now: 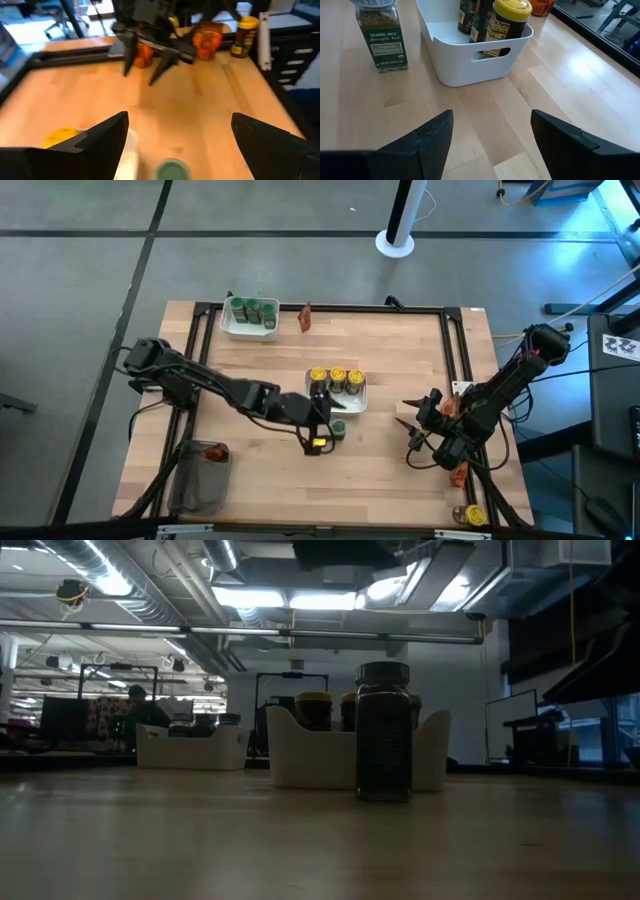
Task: Sort spices by type
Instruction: Put the green seasoning bottle into the top white bin
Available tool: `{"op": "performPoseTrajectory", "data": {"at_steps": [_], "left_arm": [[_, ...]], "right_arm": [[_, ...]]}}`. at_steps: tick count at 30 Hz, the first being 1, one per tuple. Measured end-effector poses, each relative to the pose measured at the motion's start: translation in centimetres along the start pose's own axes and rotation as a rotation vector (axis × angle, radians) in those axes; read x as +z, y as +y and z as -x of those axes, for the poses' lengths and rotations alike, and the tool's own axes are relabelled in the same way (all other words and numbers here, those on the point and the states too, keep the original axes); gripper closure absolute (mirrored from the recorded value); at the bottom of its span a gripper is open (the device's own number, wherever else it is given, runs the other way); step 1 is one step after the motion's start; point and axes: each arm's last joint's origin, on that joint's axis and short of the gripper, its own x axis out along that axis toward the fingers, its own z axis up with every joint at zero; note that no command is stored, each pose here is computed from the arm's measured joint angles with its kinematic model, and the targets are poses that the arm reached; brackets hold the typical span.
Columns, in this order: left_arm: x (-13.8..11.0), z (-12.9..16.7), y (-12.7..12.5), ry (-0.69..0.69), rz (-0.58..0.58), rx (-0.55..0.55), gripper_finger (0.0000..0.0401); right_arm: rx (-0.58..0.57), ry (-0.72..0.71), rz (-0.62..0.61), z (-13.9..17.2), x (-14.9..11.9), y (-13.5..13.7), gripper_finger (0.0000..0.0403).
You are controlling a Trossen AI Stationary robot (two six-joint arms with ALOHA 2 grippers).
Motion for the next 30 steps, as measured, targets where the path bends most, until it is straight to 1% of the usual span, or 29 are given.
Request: {"op": "performPoseTrajectory", "data": {"at_steps": [4, 6, 11, 19, 26, 30], "left_arm": [[-0.9, -0.7, -1.3, 0.035, 0.023, -0.024, 0.0064], [-1.2, -1.1, -1.5, 0.038, 0.044, -0.025, 0.0064], [-3.3, -3.1, -1.3, 0.136, 0.047, -0.001, 0.0064], [-5.5, -5.3, -0.7, 0.217, 0.089, 0.026, 0.0064], [-6.7, -6.5, -0.6, 0.251, 0.104, 0.034, 0.0064], [-6.9, -6.8, -0.6, 0.253, 0.115, 0.037, 0.0064]], "right_arm": [[0.001, 0.000, -0.001, 0.0, 0.0, 0.0, 0.0134], [0.001, -0.001, -0.001, 0.0, 0.0, 0.0, 0.0134], [0.003, -0.002, -0.006, 0.0, 0.0, 0.1, 0.0134], [0.003, -0.003, -0.006, 0.0, 0.0, 0.1, 0.0134], [-0.003, -0.001, 0.003, -0.1, -0.1, 0.1, 0.0134], [-0.011, 0.004, 0.019, -0.3, -0.3, 0.3, 0.0134]]}}
